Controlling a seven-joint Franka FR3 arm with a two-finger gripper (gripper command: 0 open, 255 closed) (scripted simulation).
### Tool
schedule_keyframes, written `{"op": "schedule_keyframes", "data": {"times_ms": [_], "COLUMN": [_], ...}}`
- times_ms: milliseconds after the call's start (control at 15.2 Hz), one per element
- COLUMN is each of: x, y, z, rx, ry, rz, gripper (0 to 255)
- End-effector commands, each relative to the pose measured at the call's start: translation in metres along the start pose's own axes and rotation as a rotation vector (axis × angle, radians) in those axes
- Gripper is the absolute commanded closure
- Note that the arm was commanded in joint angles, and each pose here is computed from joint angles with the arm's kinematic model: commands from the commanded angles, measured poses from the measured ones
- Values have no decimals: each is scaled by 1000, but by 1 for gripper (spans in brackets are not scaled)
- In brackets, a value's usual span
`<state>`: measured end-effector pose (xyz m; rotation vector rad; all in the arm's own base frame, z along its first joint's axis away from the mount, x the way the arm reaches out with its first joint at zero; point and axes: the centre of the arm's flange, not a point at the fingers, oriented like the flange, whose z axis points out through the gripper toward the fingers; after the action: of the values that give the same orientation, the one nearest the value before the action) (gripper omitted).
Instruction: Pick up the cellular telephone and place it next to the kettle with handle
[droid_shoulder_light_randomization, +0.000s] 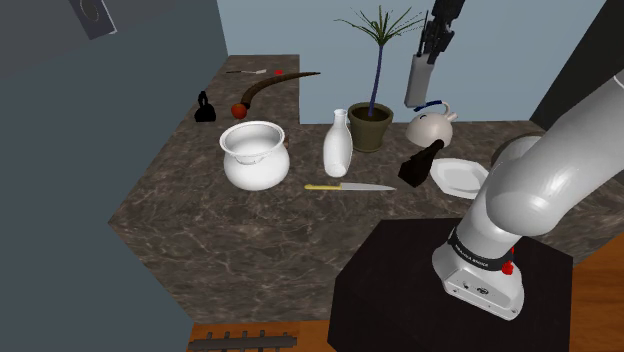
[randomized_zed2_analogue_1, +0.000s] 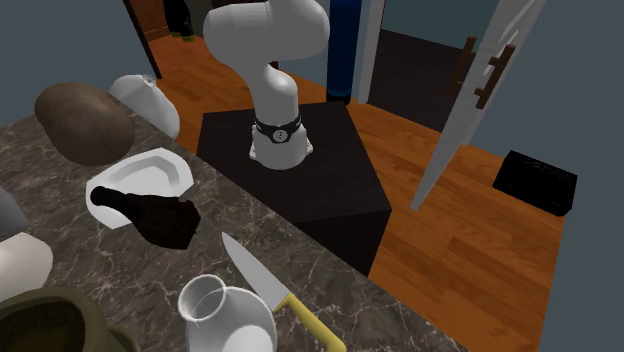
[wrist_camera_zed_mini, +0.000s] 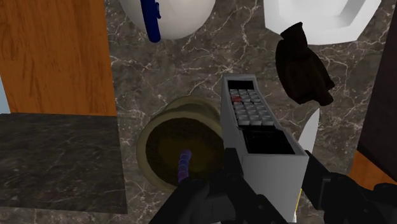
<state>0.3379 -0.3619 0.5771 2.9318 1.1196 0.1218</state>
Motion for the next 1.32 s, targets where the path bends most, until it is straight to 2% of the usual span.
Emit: {"op": "schedule_keyframes", "data": {"times_ms": [0,1254], "x": [1,-6], "y": [-1,-4], "z": [10,110], "rx": [-1,-1], "ry": [0,0], "rz": [0,0], "gripper": [255,255]}}
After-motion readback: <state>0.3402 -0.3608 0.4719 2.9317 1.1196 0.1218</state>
